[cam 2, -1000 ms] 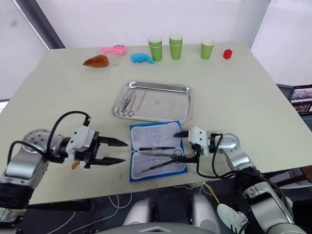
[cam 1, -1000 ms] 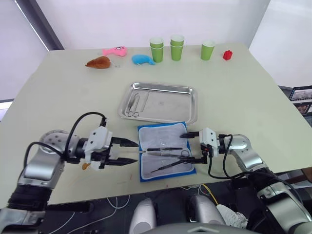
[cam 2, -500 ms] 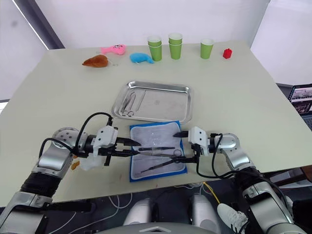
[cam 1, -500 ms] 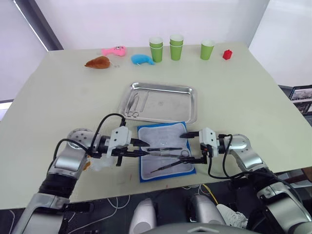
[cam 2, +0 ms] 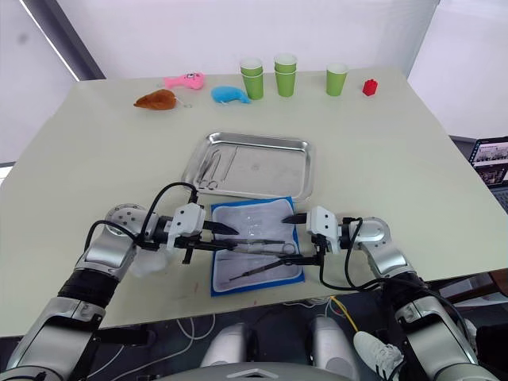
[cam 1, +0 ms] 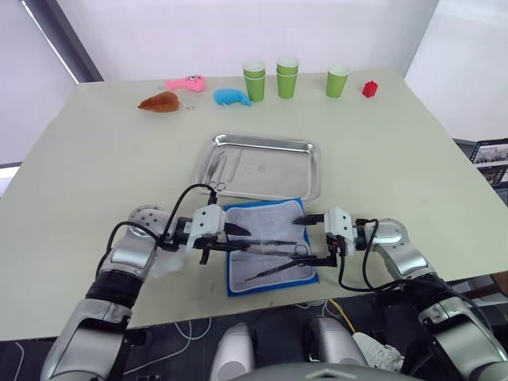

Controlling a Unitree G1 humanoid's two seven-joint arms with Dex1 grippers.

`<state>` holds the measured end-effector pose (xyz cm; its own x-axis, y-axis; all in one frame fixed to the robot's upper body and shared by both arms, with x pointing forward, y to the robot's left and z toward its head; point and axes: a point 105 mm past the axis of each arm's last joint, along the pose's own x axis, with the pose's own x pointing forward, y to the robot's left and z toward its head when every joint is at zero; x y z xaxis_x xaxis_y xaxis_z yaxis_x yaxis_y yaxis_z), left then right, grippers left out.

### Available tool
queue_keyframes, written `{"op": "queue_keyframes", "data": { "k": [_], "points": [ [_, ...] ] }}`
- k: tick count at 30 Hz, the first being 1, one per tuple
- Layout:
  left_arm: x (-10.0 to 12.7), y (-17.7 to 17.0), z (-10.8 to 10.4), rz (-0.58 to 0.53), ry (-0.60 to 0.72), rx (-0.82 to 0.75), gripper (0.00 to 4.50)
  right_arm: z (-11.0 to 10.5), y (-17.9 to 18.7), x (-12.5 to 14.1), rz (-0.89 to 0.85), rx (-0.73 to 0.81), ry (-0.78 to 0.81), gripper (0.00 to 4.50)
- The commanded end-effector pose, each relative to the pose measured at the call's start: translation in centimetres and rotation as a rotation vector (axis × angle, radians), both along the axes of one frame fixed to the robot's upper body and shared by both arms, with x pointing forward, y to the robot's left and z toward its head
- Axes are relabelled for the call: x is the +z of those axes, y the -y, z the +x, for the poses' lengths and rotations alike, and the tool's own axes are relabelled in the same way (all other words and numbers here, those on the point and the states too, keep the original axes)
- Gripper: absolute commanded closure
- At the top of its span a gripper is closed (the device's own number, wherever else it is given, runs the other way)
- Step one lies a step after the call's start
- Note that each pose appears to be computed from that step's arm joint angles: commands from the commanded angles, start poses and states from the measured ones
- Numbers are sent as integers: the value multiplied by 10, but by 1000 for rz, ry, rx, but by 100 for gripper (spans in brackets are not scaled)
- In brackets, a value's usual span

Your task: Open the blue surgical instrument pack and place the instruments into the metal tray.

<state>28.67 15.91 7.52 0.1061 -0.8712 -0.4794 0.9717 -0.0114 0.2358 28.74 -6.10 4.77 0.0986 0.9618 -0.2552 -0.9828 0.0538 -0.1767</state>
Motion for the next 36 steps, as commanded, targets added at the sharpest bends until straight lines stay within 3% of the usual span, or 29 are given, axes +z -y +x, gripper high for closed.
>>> {"op": "queue_keyframes", "data": {
  "k": [1,5,9,19,36],
  "points": [
    [-6,1,-5,28,-31,-40,323,-17,13,-48,-168,-5,-127,0],
    [-8,1,-6,26,-47,-31,323,-18,12,-48,-167,-3,-127,0],
    [-11,1,-6,29,-58,-12,442,-18,12,-49,-167,-1,-127,0],
    [-4,7,-4,9,-46,4,442,-21,14,-50,-180,18,-134,0],
    [25,-13,3,62,48,60,442,-22,14,-50,-179,19,-135,0]
  ]
}}
